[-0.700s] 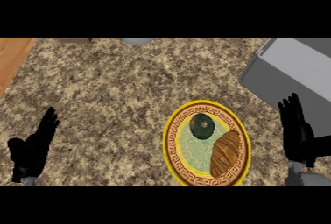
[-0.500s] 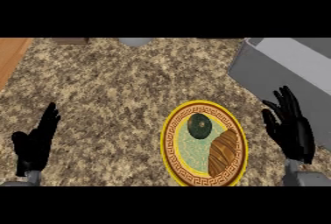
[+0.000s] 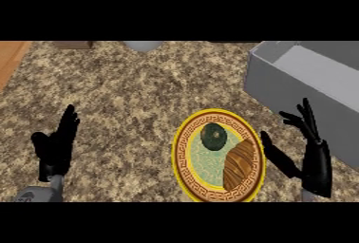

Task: Pick the squash from the plate and place it in the cardboard box

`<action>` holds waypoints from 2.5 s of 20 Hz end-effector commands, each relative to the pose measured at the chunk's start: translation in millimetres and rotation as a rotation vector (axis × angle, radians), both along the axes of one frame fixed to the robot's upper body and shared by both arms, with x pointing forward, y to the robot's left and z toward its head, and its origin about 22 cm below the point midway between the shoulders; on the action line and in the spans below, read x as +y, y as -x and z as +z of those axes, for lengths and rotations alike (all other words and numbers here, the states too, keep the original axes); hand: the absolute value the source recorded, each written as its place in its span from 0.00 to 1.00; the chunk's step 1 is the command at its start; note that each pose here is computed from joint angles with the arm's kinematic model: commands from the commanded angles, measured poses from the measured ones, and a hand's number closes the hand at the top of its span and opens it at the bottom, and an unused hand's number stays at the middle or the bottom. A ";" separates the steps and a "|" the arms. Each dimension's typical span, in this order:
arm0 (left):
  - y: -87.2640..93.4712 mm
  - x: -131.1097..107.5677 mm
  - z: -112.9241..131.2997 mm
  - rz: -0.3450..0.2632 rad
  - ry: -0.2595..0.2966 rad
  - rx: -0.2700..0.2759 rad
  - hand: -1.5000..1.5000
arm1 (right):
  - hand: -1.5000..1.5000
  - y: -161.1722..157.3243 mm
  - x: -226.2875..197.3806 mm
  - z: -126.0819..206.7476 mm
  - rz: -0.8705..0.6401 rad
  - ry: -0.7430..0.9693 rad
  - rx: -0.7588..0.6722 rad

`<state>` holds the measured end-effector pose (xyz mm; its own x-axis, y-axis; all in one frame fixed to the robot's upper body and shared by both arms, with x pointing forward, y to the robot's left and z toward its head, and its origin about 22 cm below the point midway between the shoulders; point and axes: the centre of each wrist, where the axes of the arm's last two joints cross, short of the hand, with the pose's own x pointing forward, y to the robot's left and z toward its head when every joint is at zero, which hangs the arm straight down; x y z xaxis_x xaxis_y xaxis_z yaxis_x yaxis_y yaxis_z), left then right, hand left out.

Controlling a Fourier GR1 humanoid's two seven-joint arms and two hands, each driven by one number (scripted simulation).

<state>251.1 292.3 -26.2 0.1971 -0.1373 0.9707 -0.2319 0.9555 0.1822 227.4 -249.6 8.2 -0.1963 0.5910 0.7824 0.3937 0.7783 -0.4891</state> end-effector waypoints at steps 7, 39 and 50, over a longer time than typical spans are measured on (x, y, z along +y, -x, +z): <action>-5.8 -11.4 -8.2 0.010 0.001 0.000 0.50 | 0.00 52.9 13.6 62.2 -0.038 0.295 0.194; -17.6 -1.8 -4.3 -0.011 0.015 -0.010 0.50 | 0.00 -6.8 155.0 129.4 -0.031 0.435 0.788; -11.8 -15.3 3.9 -0.006 0.008 -0.015 0.50 | 0.00 -18.5 179.1 97.4 -0.085 0.465 0.846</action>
<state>259.1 277.1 -27.4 0.1878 -0.1349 0.9729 -0.2225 0.9589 0.1759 247.5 -81.7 112.7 0.2710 0.8819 0.3859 -0.1684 0.4381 -0.8830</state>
